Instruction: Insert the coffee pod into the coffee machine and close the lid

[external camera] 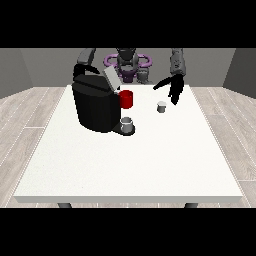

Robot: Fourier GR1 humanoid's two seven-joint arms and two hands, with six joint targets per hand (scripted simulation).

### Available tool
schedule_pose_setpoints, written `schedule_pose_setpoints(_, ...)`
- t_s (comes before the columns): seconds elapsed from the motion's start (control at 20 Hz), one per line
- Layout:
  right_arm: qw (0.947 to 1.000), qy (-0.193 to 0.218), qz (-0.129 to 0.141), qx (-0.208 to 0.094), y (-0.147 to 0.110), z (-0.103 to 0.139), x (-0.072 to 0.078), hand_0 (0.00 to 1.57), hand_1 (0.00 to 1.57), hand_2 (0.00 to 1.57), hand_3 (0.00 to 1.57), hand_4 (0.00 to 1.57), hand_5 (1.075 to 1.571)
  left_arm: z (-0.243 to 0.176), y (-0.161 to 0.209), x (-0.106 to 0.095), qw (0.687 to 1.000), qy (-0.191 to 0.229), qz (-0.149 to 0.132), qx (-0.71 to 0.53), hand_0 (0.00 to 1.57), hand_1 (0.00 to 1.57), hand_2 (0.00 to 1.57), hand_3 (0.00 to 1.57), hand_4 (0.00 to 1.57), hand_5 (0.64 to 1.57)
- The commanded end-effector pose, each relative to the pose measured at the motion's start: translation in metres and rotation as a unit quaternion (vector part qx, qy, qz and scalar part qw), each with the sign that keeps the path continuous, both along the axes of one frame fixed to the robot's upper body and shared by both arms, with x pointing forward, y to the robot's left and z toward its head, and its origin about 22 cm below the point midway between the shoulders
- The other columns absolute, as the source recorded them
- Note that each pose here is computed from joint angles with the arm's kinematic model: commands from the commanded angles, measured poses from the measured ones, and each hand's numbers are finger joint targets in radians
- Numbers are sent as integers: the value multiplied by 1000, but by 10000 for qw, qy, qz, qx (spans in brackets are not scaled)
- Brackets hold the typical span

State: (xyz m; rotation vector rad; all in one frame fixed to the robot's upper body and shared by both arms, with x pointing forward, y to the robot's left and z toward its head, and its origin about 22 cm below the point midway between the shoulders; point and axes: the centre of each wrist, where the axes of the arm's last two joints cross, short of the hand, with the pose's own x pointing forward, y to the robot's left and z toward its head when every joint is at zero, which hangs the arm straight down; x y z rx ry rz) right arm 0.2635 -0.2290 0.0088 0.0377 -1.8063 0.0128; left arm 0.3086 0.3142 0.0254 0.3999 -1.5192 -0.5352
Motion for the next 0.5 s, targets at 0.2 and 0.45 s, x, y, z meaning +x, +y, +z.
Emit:
schedule_pose_setpoints(0.2,9998,186,63,-81,15,12,15,0,0,0,0,491,1571,2,22,28,9941,307,73,1034,0,0,0,0,0,1571)
schedule_pose_setpoints(0.45,9999,-73,39,-145,4,4,18,0,0,0,0,511,1571,22,49,46,9920,675,239,1037,0,0,0,0,0,1571)
